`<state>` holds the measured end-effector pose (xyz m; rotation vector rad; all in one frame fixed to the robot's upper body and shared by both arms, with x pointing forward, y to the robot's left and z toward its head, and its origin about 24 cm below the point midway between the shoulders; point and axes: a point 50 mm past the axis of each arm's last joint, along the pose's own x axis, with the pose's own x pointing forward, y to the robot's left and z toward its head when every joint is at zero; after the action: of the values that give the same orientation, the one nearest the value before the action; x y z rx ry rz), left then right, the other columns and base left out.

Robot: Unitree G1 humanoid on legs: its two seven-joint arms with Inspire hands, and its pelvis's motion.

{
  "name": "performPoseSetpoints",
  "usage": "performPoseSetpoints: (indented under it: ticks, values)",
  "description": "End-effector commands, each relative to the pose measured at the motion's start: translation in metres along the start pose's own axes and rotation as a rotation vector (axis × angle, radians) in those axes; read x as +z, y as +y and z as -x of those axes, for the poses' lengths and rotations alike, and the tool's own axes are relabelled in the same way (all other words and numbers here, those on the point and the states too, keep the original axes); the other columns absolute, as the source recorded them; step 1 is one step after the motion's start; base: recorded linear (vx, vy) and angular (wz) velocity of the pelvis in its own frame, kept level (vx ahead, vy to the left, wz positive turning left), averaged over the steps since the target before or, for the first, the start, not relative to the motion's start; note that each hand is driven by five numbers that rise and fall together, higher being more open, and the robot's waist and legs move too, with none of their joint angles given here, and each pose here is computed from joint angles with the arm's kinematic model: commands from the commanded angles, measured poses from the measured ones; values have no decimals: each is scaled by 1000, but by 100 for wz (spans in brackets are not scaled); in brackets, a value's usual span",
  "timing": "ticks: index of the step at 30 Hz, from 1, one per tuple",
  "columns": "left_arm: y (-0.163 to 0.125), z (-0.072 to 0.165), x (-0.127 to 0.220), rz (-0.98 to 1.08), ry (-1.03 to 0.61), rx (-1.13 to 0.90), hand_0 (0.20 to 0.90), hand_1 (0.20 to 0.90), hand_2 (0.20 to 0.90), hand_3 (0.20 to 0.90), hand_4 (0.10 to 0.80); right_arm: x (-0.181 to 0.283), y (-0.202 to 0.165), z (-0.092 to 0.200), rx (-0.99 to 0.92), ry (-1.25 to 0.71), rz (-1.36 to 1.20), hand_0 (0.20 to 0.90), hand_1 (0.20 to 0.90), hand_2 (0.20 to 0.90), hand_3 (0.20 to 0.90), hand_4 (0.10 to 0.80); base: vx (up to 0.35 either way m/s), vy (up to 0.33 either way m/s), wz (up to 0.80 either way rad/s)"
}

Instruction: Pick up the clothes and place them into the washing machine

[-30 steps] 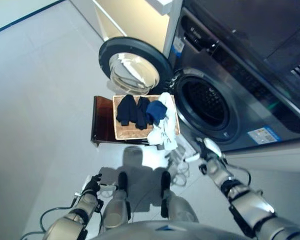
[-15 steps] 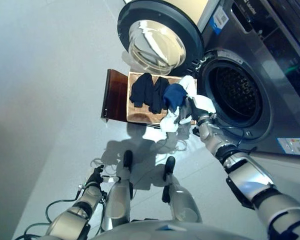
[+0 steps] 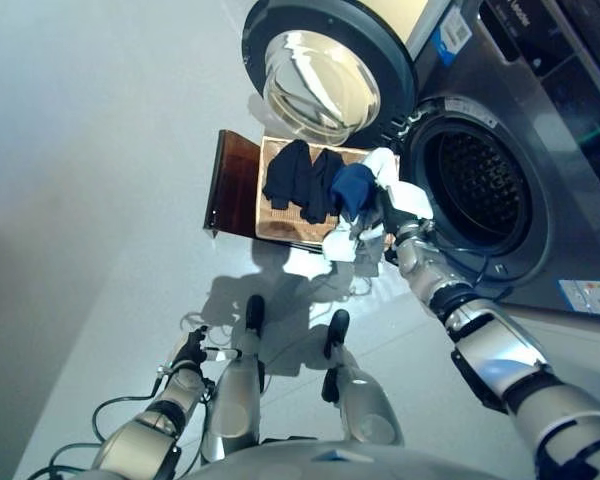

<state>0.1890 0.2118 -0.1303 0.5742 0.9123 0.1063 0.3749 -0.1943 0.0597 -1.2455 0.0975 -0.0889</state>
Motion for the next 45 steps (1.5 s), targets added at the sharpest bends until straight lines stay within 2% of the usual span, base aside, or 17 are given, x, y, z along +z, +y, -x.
performPoseSetpoints:
  ticks: [1,12,20,24,33,43,45]
  values:
    - [6,0,-6,-60,15,46,900,900,900,900,800,33,-62,-21,-238,-102,-48,900,900,900,900,800,0,0,0]
    - [7,1,-8,-25,8,65,900,900,900,900,800,42,-84,-26,-309,-112,-84,900,900,900,900,800,-11,4,5]
    - [17,1,-11,235,26,126,900,900,900,900,800,34,-107,-29,-378,-86,-76,900,900,900,900,800,-17,1,6]
    - [34,0,-9,419,8,209,900,900,900,900,800,22,-109,-29,-383,-41,-44,900,900,900,900,800,-11,1,6]
    - [45,0,-23,549,55,258,900,900,900,900,800,-4,-124,-33,-389,67,87,900,900,900,900,800,-8,3,1]
    - [33,0,-3,582,-10,190,900,900,900,900,800,-7,-155,-38,-421,106,271,900,900,900,900,800,-7,2,1]
    - [32,-1,10,589,-53,171,900,900,900,900,800,-4,-163,-39,-427,104,312,900,900,900,900,800,-18,7,1]
